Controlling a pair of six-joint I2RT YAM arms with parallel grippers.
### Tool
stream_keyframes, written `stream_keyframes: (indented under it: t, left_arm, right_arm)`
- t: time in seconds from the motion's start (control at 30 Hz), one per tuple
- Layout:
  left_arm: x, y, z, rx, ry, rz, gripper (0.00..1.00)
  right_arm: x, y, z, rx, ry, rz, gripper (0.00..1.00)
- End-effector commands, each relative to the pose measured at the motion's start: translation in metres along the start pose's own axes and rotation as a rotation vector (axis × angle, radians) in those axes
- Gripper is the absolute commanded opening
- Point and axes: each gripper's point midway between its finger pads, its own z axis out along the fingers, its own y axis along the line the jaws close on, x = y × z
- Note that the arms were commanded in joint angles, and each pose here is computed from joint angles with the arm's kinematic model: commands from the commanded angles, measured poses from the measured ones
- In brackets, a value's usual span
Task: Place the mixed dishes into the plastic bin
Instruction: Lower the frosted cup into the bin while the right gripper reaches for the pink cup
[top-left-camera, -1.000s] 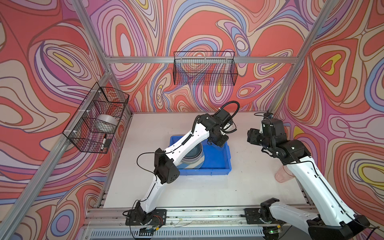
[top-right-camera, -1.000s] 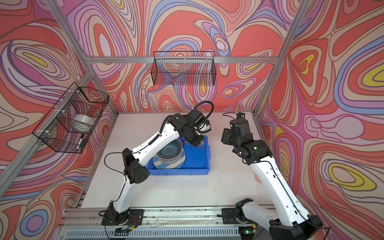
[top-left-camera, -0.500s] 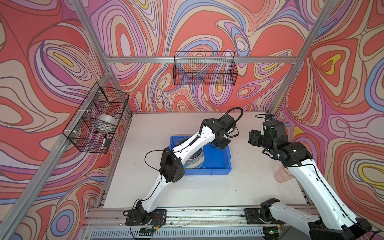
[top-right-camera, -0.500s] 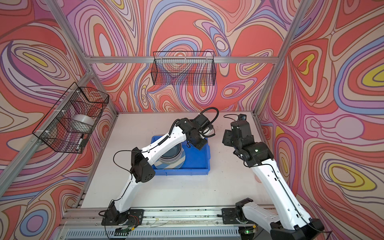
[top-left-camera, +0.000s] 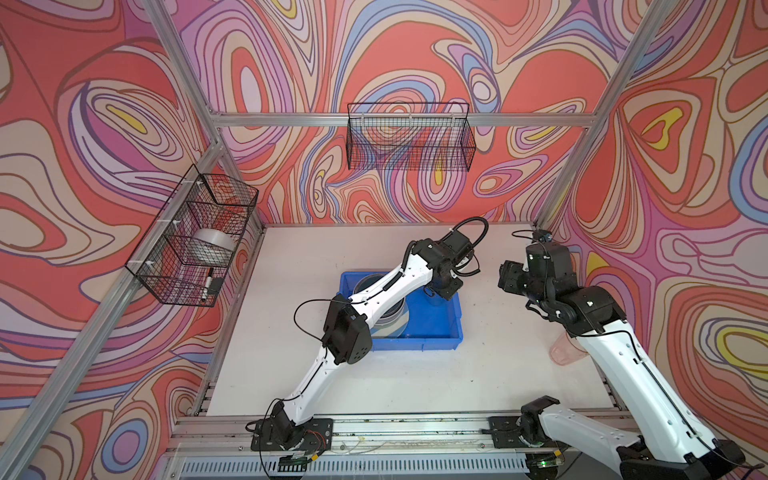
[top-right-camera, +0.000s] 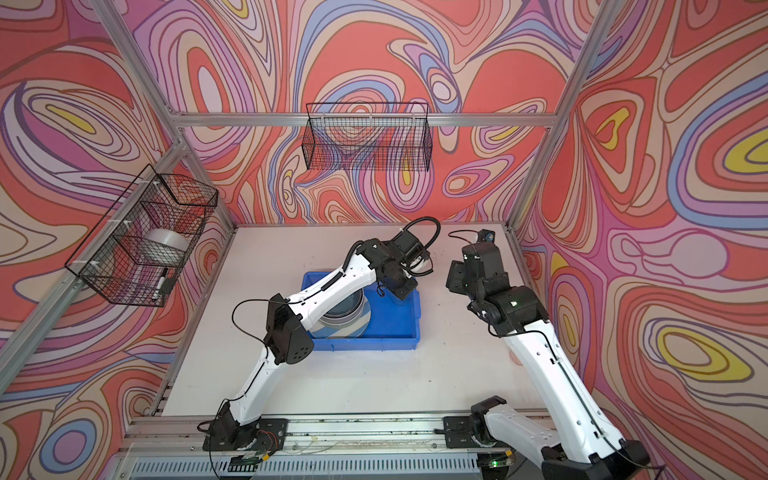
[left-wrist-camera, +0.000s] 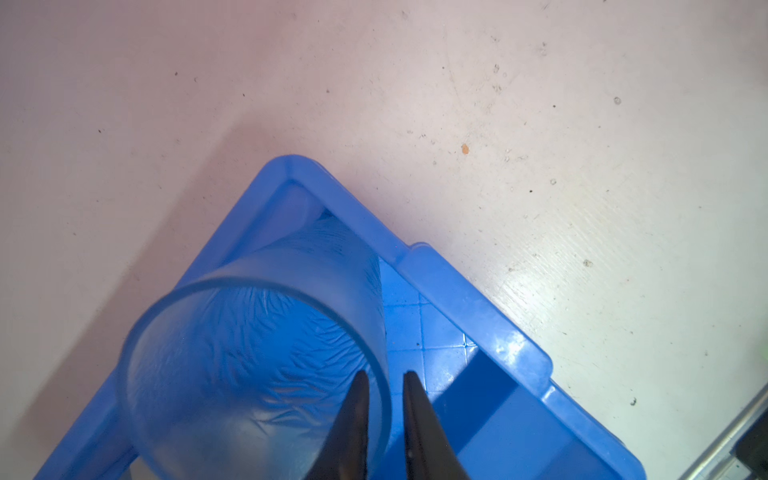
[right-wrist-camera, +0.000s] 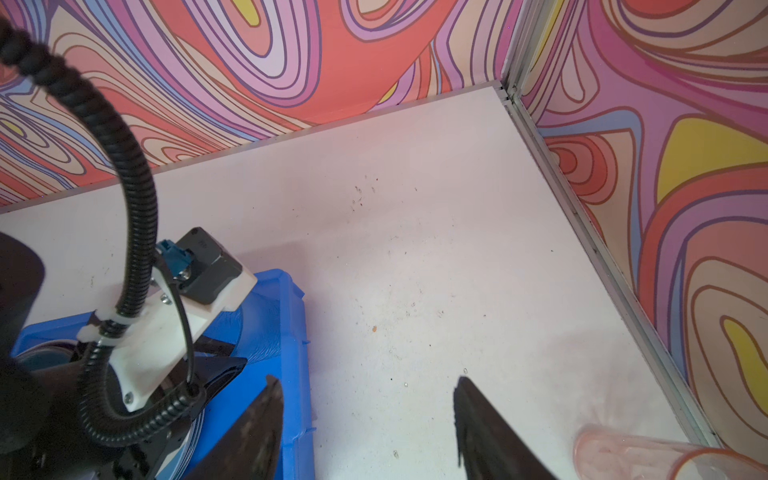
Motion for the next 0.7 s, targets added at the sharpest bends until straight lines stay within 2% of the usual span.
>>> stream_keyframes:
  t: [0.0, 0.13, 0.33, 0.57, 0.67]
  left_arm:
    - [-0.007, 0.001, 0.007, -0.015, -0.019, 0.027, 0.28]
    - [-0.009, 0.003, 0.003, -0.03, -0.034, 0.028, 0.31]
    - [-0.021, 0.004, -0.017, -0.034, -0.102, 0.016, 0.41]
    - [-0.023, 0.016, -0.065, -0.083, -0.176, 0.001, 0.52]
    - [-0.016, 0.023, -0.092, -0.072, -0.206, -0.034, 0.55]
  right_arm:
    - [0.003, -0.003, 0.0, 0.005, -0.002, 0.016, 0.66]
    - [0.003, -0.003, 0.001, 0.005, 0.0, 0.013, 0.66]
    - [0.006, -0.004, 0.002, 0.009, 0.013, 0.009, 0.71]
    - [0.007, -0.015, 0.003, 0.074, 0.088, -0.01, 0.71]
    - [0.018, -0.024, 0.011, 0.126, 0.194, -0.044, 0.71]
